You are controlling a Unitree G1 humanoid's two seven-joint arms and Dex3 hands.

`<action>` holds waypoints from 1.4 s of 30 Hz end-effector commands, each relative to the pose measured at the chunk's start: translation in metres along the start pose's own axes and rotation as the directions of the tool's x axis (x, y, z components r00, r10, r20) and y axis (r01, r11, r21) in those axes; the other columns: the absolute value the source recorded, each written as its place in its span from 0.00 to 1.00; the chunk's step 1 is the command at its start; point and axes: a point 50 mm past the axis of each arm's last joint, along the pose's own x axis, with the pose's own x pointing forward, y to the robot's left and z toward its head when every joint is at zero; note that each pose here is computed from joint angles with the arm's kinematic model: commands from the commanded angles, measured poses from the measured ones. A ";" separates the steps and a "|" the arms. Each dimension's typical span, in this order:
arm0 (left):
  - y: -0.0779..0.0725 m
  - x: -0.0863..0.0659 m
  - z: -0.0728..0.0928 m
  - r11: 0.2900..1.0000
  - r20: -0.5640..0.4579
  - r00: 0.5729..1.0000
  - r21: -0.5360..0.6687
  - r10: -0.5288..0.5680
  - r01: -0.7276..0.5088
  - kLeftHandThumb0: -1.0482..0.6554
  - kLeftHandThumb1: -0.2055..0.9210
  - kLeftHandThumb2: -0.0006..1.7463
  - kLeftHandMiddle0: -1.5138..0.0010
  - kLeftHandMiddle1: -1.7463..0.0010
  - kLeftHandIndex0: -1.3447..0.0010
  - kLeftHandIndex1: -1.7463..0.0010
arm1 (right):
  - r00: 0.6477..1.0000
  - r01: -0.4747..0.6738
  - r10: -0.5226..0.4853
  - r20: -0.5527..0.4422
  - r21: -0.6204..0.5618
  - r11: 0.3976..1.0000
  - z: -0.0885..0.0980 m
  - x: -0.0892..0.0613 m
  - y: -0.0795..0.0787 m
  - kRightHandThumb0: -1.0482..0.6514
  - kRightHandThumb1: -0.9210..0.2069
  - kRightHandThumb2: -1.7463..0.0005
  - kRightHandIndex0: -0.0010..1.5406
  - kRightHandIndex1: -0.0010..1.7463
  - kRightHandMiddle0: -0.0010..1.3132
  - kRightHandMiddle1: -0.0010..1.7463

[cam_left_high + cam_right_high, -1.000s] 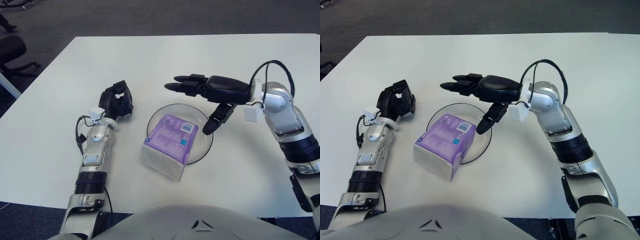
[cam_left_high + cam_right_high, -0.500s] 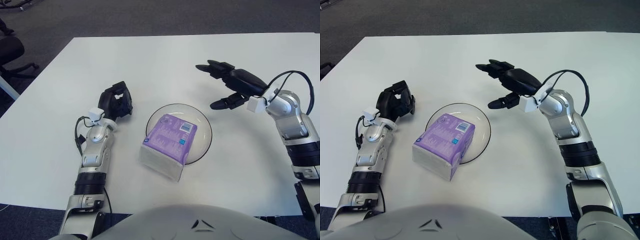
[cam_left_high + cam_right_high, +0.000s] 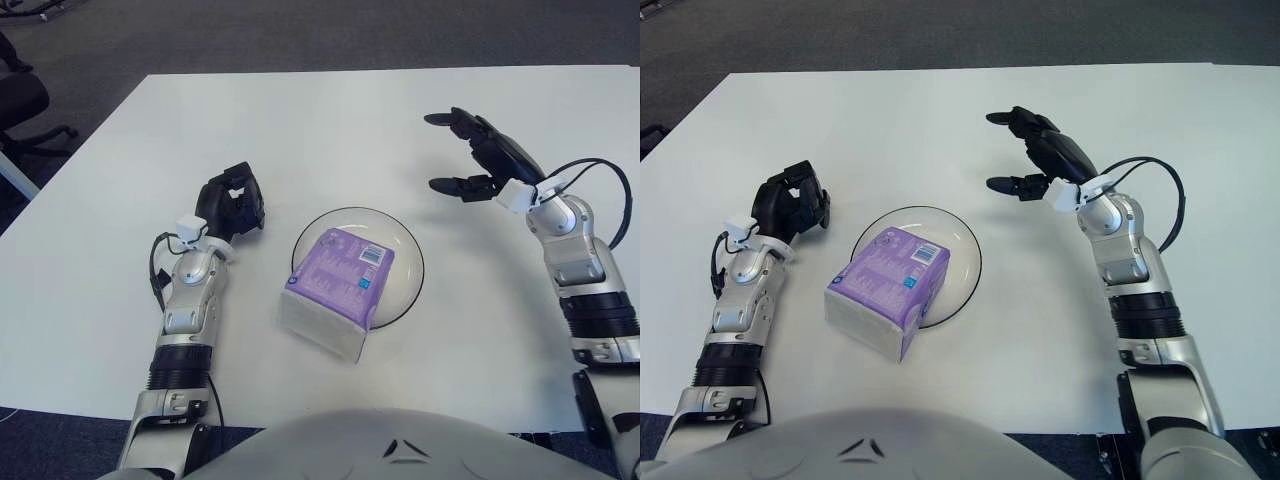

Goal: Put the tissue paper into the plate.

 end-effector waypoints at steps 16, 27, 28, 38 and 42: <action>0.001 -0.029 -0.042 0.997 -0.174 0.984 -0.060 0.031 -0.042 0.36 0.79 0.59 0.10 0.00 0.22 0.00 | 0.898 0.418 -0.224 -0.379 0.574 0.704 -0.026 -0.020 0.035 0.39 0.13 0.59 0.16 0.62 0.09 0.90; 0.002 -0.029 -0.042 0.996 -0.169 0.985 -0.075 0.025 -0.039 0.36 0.79 0.58 0.10 0.00 0.23 0.00 | 0.851 0.504 -0.202 -0.485 0.645 0.574 -0.039 -0.032 0.056 0.40 0.10 0.61 0.20 0.74 0.20 1.00; 0.001 -0.029 -0.042 0.996 -0.169 0.985 -0.075 0.026 -0.039 0.36 0.79 0.58 0.10 0.00 0.23 0.00 | 0.847 0.510 -0.201 -0.492 0.646 0.568 -0.040 -0.033 0.059 0.40 0.11 0.61 0.20 0.75 0.20 1.00; 0.000 -0.029 -0.041 0.997 -0.168 0.986 -0.070 0.024 -0.036 0.36 0.80 0.58 0.11 0.00 0.23 0.00 | 0.818 0.548 -0.187 -0.543 0.642 0.536 -0.043 -0.045 0.074 0.59 0.28 0.50 0.33 0.79 0.26 1.00; 0.000 -0.028 -0.040 0.996 -0.166 0.986 -0.075 0.025 -0.038 0.37 0.79 0.58 0.10 0.00 0.22 0.00 | 0.806 0.561 -0.172 -0.566 0.639 0.526 -0.049 -0.052 0.085 0.61 0.42 0.39 0.42 0.82 0.27 1.00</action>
